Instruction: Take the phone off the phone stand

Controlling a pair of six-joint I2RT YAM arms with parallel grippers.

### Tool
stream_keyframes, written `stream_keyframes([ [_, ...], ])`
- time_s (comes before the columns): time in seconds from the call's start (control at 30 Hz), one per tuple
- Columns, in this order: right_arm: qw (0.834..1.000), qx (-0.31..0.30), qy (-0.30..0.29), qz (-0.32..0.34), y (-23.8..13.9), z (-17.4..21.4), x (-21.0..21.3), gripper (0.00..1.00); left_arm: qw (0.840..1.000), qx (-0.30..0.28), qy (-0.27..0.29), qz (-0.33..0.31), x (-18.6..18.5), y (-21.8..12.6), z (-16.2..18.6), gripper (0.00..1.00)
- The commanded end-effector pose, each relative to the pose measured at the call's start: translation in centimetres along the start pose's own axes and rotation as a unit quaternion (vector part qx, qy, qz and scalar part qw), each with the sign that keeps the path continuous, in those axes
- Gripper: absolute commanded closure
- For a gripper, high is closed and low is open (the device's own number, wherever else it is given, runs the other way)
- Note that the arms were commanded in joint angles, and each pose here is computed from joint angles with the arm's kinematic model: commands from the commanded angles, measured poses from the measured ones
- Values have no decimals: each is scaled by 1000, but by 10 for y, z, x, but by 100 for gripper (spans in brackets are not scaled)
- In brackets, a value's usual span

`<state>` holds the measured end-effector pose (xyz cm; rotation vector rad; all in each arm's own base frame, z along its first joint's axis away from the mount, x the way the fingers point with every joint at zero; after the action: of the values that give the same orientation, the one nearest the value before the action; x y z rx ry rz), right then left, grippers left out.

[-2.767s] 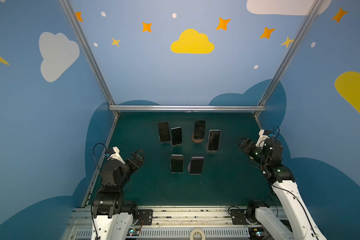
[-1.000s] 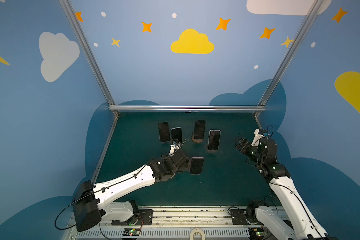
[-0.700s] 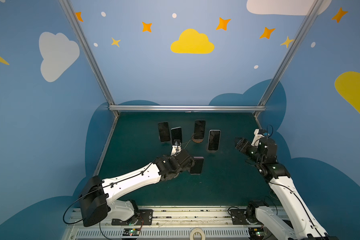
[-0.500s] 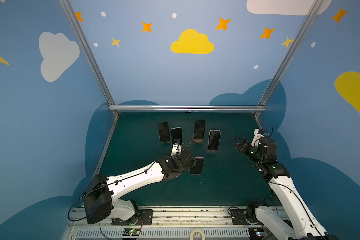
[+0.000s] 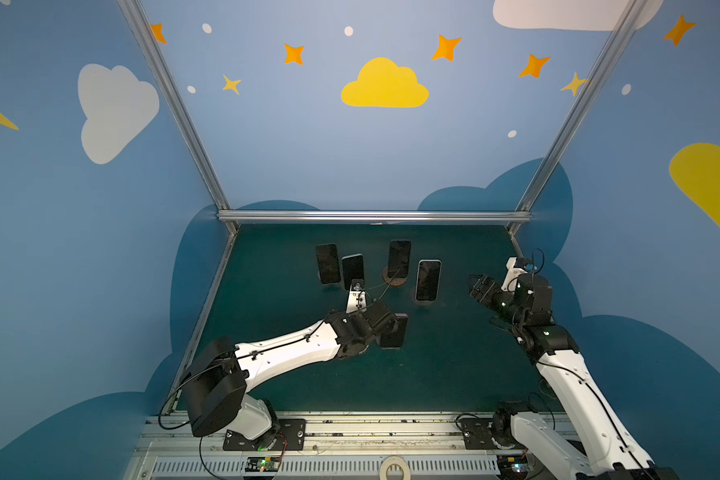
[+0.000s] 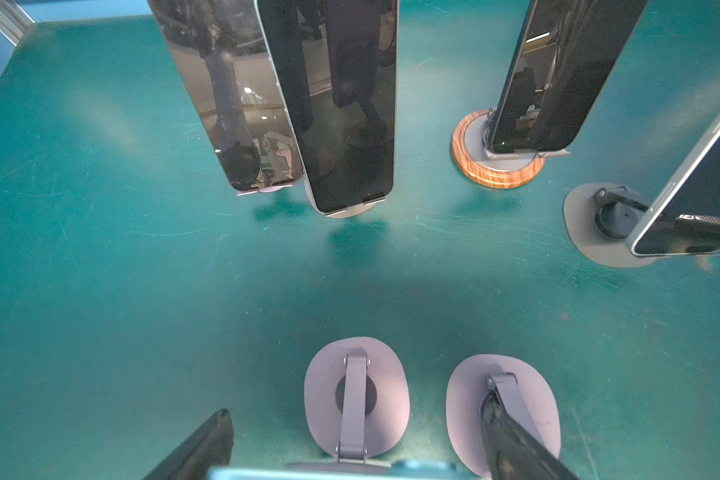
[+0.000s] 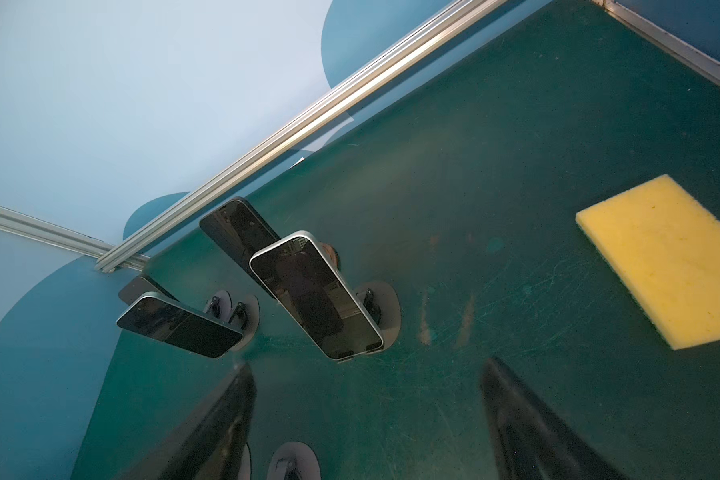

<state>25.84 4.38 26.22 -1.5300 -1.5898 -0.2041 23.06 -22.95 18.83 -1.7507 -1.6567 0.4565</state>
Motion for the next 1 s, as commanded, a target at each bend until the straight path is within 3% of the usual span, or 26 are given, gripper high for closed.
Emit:
stream_keyframes([
  [0.0, 1000, 1, -7, -9, 1, 0, 3, 15, 1000, -6, -4, -14, 4, 6, 1, 10],
  [0.33, 1000, 3, -6, -13, 2, 1, 4, 15, 999, -9, -2, -32, 8, 16, 5, 20],
  [0.67, 1000, -3, -7, -11, 0, 0, 4, 15, 1000, -15, 2, -27, 12, 12, 2, 38],
  [0.97, 1000, -5, -7, -15, -3, 0, 4, 15, 999, -36, 4, -7, 20, -19, -17, 42],
])
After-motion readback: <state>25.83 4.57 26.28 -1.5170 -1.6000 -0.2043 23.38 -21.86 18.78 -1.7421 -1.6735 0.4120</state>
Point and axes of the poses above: each gripper's point midway between its finger pads, its own y axis out along the fingers, its own x axis along the line the jaws close on, z = x × y, the point moved 7 cm from there along -y, back along the fingers, and after that the axes turned 14 degrees about y, right-handed, at the moved point
